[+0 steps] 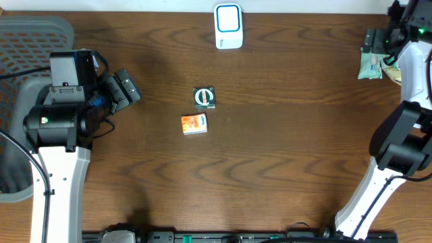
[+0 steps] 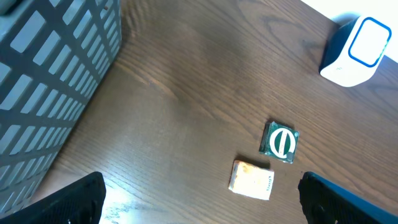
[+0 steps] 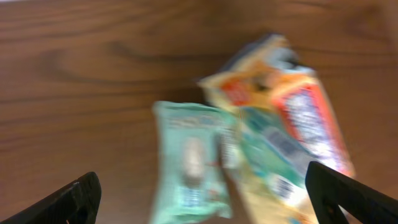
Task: Scan the item barcode
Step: 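Carry the green pack to the far right and drop it, then reach the right gripper to the orange box near the green tin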
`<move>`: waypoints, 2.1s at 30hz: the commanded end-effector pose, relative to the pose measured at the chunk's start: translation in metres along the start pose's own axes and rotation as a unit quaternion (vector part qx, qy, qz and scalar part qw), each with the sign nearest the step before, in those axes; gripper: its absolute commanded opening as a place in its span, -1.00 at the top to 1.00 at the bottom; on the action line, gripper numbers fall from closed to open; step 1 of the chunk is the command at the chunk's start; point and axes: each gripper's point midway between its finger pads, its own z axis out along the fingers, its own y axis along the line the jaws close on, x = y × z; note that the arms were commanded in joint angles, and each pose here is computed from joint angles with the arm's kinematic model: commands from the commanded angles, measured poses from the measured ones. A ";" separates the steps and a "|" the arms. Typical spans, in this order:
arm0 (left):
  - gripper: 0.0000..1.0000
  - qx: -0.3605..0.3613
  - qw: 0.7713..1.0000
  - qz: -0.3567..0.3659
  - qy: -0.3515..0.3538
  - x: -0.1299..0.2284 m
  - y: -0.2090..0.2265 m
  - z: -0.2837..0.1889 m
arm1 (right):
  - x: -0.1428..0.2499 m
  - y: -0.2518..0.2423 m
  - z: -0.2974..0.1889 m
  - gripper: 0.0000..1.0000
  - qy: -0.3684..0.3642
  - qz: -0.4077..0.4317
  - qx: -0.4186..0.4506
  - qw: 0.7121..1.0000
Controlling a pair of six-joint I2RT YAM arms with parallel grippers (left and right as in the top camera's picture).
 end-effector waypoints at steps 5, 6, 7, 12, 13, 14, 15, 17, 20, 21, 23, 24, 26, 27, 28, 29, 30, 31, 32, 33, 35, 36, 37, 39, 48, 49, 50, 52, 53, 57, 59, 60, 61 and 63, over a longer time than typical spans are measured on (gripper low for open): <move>-0.96 -0.004 1.000 0.004 -0.007 -0.004 0.002 -0.002 | -0.024 0.140 -0.048 -0.72 -0.046 -0.017 -0.309 0.950; -0.96 -0.004 1.000 0.004 -0.007 -0.004 0.002 -0.002 | -0.023 0.153 -0.053 -0.72 -0.043 -0.015 -0.330 0.943; -0.95 -0.004 1.000 0.004 -0.007 -0.004 0.002 -0.002 | -0.020 0.183 -0.065 -0.72 -0.026 0.002 -0.377 0.926; -0.96 -0.004 1.000 0.004 -0.007 -0.004 0.002 -0.002 | 0.004 0.252 -0.091 -0.99 0.044 0.018 -0.440 0.897; -0.96 -0.004 1.000 0.004 -0.007 -0.004 0.002 -0.002 | 0.014 0.267 -0.096 -0.99 0.062 0.010 -0.446 0.893; -0.96 -0.004 1.000 0.004 -0.007 -0.004 0.002 -0.002 | 0.021 0.280 -0.100 -0.99 0.072 -0.004 -0.452 0.889; -0.96 -0.004 1.000 0.004 -0.007 -0.004 0.002 -0.002 | 0.030 0.292 -0.105 -0.99 0.082 -0.021 -0.458 0.885; -0.96 -0.004 1.000 0.004 -0.007 -0.004 0.002 -0.002 | 0.050 0.321 -0.110 -0.98 0.100 -0.058 -0.460 0.880; -0.96 -0.004 1.000 0.004 -0.007 -0.004 0.002 -0.002 | 0.080 0.353 -0.107 -0.99 0.125 -0.100 -0.425 0.891; -0.96 -0.004 1.000 0.004 -0.007 -0.004 0.002 -0.002 | 0.089 0.363 -0.108 -0.98 0.131 -0.113 -0.418 0.892; -0.96 -0.004 1.000 0.004 -0.007 -0.004 0.002 -0.002 | 0.109 0.386 -0.118 -0.98 0.147 -0.138 -0.423 0.884; -0.96 -0.004 1.000 0.004 -0.007 -0.004 0.002 -0.002 | 0.120 0.398 -0.125 -0.98 0.160 -0.149 -0.427 0.877; -0.96 -0.004 1.000 0.004 -0.007 -0.004 0.002 -0.002 | 0.141 0.415 -0.140 -0.99 0.186 -0.170 -0.432 0.866; -0.96 -0.004 1.000 0.004 -0.007 -0.004 0.002 -0.002 | 0.152 0.423 -0.147 -0.99 0.198 -0.180 -0.434 0.860; -0.96 -0.004 1.000 0.004 -0.007 -0.004 0.002 -0.002 | 0.162 0.430 -0.154 -0.98 0.210 -0.189 -0.435 0.855; -0.96 -0.004 1.000 0.004 -0.007 -0.004 0.002 -0.002 | 0.175 0.436 -0.162 -0.99 0.225 -0.200 -0.436 0.848; -0.95 -0.004 1.000 0.004 -0.007 -0.004 0.002 -0.002 | 0.182 0.440 -0.168 -0.98 0.235 -0.207 -0.436 0.844; -0.96 -0.004 1.000 0.004 -0.007 -0.004 0.002 -0.002 | 0.192 0.445 -0.174 -0.97 0.247 -0.215 -0.436 0.838; -0.96 -0.004 1.000 0.004 -0.007 -0.004 0.002 -0.002 | 0.200 0.448 -0.179 -0.93 0.254 -0.223 -0.434 0.835; -0.96 -0.004 1.000 0.004 -0.007 -0.004 0.002 -0.002 | 0.207 0.454 -0.185 -0.82 0.259 -0.232 -0.434 0.831; -0.96 -0.004 1.000 0.004 -0.007 -0.004 0.002 -0.002 | 0.222 0.464 -0.193 -0.65 0.267 -0.250 -0.427 0.827; -0.96 -0.004 1.000 0.004 -0.007 -0.004 0.002 -0.002 | 0.226 0.467 -0.194 -0.53 0.275 -0.239 -0.415 0.834; -0.96 -0.004 1.000 0.004 -0.007 -0.004 0.002 -0.002 | 0.229 0.469 -0.196 -0.35 0.284 -0.226 -0.405 0.839; -0.96 -0.004 1.000 0.004 -0.007 -0.004 0.002 -0.002 | 0.237 0.475 -0.201 -0.25 0.299 -0.209 -0.394 0.844; -0.96 -0.004 1.000 0.004 -0.007 -0.004 0.002 -0.002 | 0.270 0.499 -0.216 0.14 0.317 -0.196 -0.343 0.862; -0.96 -0.004 1.000 0.004 -0.007 -0.004 0.002 -0.002 | 0.272 0.500 -0.214 0.12 0.321 -0.179 -0.326 0.871; -0.96 -0.004 1.000 0.004 -0.007 -0.004 0.002 -0.002 | 0.274 0.502 -0.213 0.12 0.322 -0.170 -0.319 0.875; -0.96 -0.004 1.000 0.004 -0.007 -0.004 0.002 -0.002 | 0.278 0.507 -0.211 0.11 0.325 -0.154 -0.308 0.880; -0.95 -0.004 1.000 0.004 -0.007 -0.004 0.002 -0.002 | 0.280 0.509 -0.211 0.11 0.327 -0.151 -0.307 0.881; -0.96 -0.004 1.000 0.004 -0.007 -0.004 0.002 -0.002 | 0.284 0.505 -0.199 0.19 0.319 -0.151 -0.275 0.894; -0.96 -0.004 1.000 0.004 -0.007 -0.004 0.002 -0.002 | 0.284 0.499 -0.190 0.24 0.316 -0.135 -0.246 0.907; -0.96 -0.004 1.000 0.004 -0.007 -0.004 0.002 -0.002 | 0.285 0.496 -0.185 0.30 0.316 -0.121 -0.234 0.912; -0.96 -0.004 1.000 0.004 -0.007 -0.004 0.002 -0.002 | 0.287 0.496 -0.180 0.34 0.317 -0.109 -0.230 0.914; -0.96 -0.004 1.000 0.004 -0.007 -0.004 0.002 -0.002 | 0.292 0.497 -0.172 0.34 0.319 -0.084 -0.225 0.917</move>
